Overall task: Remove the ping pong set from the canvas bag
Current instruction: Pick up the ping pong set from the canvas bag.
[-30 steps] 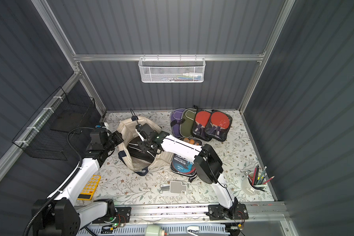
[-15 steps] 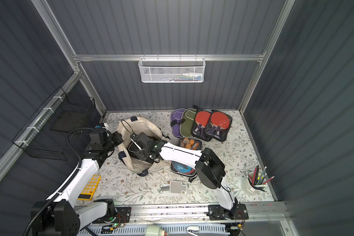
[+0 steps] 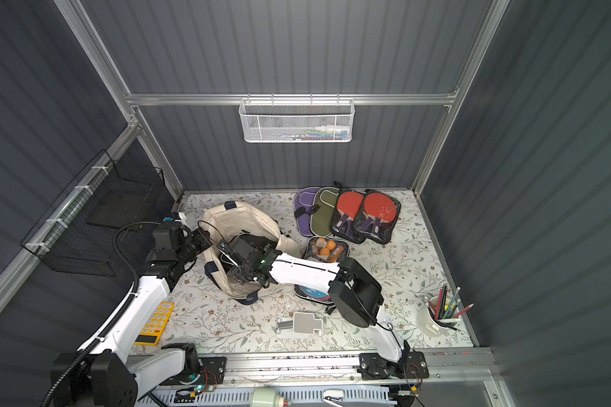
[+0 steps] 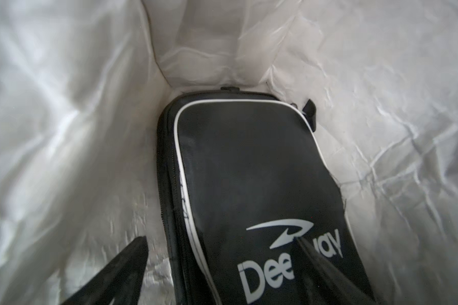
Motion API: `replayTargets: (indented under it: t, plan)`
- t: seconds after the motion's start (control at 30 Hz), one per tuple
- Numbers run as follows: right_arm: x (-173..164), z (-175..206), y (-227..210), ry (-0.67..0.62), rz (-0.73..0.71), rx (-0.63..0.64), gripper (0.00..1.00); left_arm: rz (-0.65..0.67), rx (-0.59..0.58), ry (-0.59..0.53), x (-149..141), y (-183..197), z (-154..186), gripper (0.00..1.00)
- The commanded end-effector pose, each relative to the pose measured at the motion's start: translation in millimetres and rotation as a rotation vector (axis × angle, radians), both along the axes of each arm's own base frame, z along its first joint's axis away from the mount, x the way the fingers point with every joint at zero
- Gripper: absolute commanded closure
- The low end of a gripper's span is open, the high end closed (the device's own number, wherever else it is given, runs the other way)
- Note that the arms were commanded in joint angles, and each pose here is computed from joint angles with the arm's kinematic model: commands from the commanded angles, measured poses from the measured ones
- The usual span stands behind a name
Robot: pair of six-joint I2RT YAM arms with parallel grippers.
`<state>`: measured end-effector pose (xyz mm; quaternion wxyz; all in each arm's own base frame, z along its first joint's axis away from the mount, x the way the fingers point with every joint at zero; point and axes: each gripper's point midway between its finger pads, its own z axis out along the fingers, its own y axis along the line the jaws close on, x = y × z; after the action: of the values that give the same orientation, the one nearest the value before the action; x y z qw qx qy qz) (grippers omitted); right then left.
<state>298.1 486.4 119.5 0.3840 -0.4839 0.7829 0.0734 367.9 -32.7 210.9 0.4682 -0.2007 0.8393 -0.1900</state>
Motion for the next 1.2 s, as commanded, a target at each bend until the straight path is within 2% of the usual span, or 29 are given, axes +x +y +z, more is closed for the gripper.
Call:
replayTargets:
  t: [0.0,0.23,0.5,0.77,0.9,1.0,1.13,1.17]
  plan:
    - [-3,-19,-4,-0.021,0.027,-0.054,0.11,-0.021,0.0,-0.07,2,-3,24,1.0]
    - [-1,-35,-7,-0.045,0.031,-0.102,0.08,-0.022,-0.007,-0.068,2,-4,23,1.0]
    - [44,-43,-13,-0.156,-0.132,-0.185,0.09,-0.023,-0.006,-0.067,-1,-4,26,1.0]
    - [70,-2,-34,-0.283,-0.294,-0.075,0.13,-0.013,0.009,-0.053,-6,-1,21,1.0]
    - [73,21,-40,-0.351,-0.321,-0.013,0.23,-0.007,0.007,-0.051,-6,0,19,1.0]
    - [75,25,-39,-0.353,-0.313,0.006,0.32,-0.003,0.007,-0.048,-8,0,18,1.0]
    - [76,26,-34,-0.36,-0.301,0.037,0.64,0.0,0.017,-0.048,-10,2,19,1.0]
    - [76,25,-33,-0.359,-0.296,0.041,0.69,0.0,0.019,-0.046,-11,2,19,1.0]
